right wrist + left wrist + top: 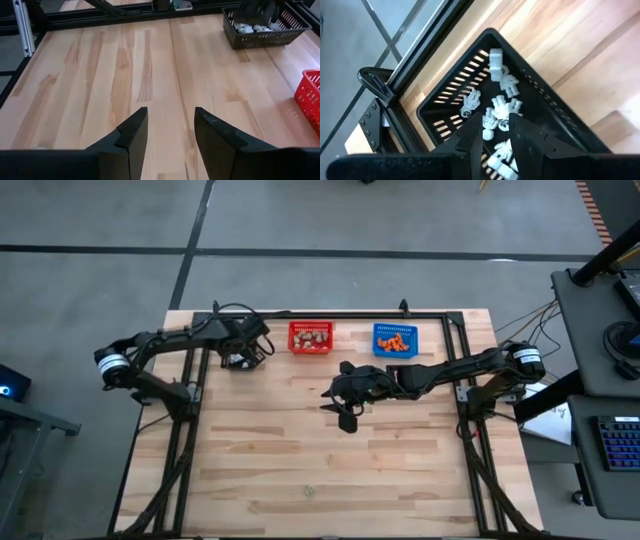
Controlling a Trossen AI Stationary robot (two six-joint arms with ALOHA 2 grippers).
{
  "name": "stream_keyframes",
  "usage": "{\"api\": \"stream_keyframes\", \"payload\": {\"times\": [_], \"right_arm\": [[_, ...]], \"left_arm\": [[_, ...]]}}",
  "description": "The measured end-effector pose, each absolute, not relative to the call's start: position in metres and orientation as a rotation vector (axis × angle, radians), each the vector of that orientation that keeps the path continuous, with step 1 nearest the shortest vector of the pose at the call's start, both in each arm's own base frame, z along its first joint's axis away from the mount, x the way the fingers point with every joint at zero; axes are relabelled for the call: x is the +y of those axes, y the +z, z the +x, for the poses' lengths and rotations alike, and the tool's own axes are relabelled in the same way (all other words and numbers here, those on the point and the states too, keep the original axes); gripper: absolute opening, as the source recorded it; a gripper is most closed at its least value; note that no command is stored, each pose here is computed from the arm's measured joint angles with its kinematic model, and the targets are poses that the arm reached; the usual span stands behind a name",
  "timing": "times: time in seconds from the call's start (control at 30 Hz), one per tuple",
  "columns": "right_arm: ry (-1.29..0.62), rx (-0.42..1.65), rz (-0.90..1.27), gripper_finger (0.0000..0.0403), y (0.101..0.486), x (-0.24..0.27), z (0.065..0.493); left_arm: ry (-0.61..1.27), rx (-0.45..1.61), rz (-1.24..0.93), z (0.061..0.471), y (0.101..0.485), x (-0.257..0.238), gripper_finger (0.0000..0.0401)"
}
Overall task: Sort Halloween decoration
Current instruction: Put the white skull toy into the red bin
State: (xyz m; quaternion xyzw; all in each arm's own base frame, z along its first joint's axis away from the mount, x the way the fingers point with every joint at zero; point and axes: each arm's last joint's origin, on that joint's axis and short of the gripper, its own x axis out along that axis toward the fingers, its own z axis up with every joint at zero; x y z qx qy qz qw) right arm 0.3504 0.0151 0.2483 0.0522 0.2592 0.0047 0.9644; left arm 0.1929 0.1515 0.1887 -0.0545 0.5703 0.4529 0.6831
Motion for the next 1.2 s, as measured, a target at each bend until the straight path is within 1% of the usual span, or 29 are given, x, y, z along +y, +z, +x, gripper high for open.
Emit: {"api": "stream_keyframes", "payload": {"times": [0.23, 0.43, 0.6, 0.8, 0.9, 1.03, 1.1, 1.2], "right_arm": [[0.020, 0.552, 0.121, 0.0150, 0.246, 0.021, 0.349], [0.035, 0.582, 0.145, 0.0144, 0.244, 0.030, 0.347], [0.072, 0.585, 0.133, 0.0136, 0.244, 0.043, 0.345], [0.117, 0.579, 0.139, 0.0127, 0.245, 0.062, 0.343], [0.129, 0.568, 0.161, 0.0128, 0.246, 0.071, 0.342], [0.097, 0.543, 0.136, 0.0127, 0.247, 0.081, 0.341], [0.086, 0.539, 0.122, 0.0126, 0.247, 0.087, 0.339], [0.095, 0.522, 0.112, 0.0125, 0.249, 0.096, 0.337]], "left_arm": [[1.004, 1.118, -0.128, 0.193, 0.216, 0.127, 0.0077], [0.914, 0.902, -0.145, 0.196, 0.246, 0.085, 0.0077], [0.728, 0.711, -0.140, 0.203, 0.265, 0.040, 0.0077], [0.474, 0.549, -0.082, 0.211, 0.273, -0.018, 0.0077], [0.345, 0.528, -0.007, 0.210, 0.271, -0.045, 0.0078], [0.180, 0.535, 0.082, 0.207, 0.262, -0.081, 0.0078], [0.129, 0.538, 0.097, 0.206, 0.258, -0.095, 0.0078], [0.101, 0.530, 0.100, 0.205, 0.253, -0.113, 0.0078]]}}
